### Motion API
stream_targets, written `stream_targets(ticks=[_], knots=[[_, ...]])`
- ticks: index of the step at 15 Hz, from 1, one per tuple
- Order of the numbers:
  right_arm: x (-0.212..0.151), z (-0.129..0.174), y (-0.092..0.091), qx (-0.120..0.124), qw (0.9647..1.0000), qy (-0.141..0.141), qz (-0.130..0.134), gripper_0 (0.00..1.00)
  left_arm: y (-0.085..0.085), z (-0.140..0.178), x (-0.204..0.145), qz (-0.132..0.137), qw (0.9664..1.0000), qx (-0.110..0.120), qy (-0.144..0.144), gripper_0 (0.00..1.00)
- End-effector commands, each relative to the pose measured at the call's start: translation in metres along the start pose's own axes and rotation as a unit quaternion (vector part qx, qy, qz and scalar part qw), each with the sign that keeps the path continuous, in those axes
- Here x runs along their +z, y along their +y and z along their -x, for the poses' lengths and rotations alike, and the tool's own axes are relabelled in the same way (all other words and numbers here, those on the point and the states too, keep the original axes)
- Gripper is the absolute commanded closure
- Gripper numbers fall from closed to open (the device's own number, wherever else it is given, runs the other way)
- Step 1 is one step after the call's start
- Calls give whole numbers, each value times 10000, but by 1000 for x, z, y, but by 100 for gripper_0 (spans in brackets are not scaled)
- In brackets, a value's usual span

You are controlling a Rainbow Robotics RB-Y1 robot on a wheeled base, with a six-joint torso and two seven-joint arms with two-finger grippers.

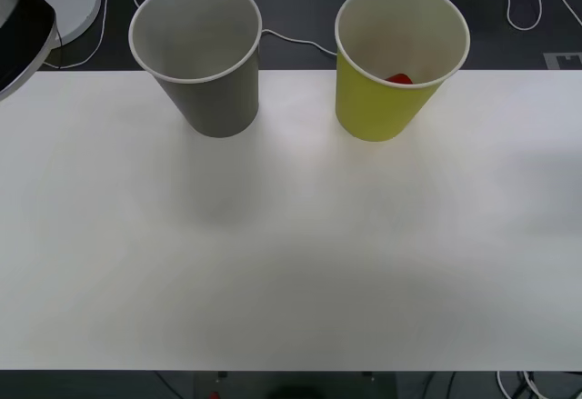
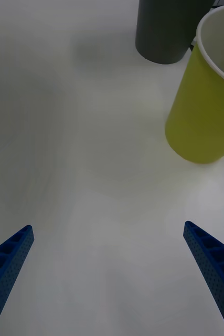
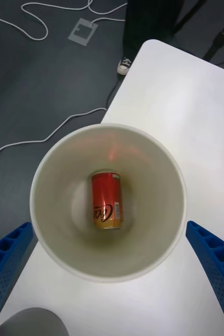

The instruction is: Put the can into the green bin and the plastic bottle into the gray bin

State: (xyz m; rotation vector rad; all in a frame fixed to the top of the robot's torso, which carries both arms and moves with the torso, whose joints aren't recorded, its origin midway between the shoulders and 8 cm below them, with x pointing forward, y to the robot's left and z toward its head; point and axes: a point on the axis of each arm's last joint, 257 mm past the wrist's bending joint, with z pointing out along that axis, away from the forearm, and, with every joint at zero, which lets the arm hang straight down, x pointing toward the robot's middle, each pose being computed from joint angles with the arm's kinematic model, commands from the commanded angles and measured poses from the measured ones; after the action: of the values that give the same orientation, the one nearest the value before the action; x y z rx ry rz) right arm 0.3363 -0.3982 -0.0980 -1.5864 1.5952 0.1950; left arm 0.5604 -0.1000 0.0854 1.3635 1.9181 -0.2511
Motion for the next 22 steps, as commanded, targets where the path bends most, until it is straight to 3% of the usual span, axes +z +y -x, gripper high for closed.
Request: stream_targets(ticks=[1,3,10,18,22], knots=[[0,0,0,0,10000,0,0,0,19,-26,-36,-217,9997,-17,66,0],[0,0,0,0,10000,0,0,0,27,-49,-54,-316,9995,-63,18,0],[0,0,0,0,10000,0,0,0,51,-142,-115,-526,9983,174,-195,0],[0,0,0,0,10000,0,0,0,61,-239,-162,-789,9918,977,-241,0],[0,0,0,0,10000,0,0,0,53,-277,-178,-860,9893,1147,-269,0]])
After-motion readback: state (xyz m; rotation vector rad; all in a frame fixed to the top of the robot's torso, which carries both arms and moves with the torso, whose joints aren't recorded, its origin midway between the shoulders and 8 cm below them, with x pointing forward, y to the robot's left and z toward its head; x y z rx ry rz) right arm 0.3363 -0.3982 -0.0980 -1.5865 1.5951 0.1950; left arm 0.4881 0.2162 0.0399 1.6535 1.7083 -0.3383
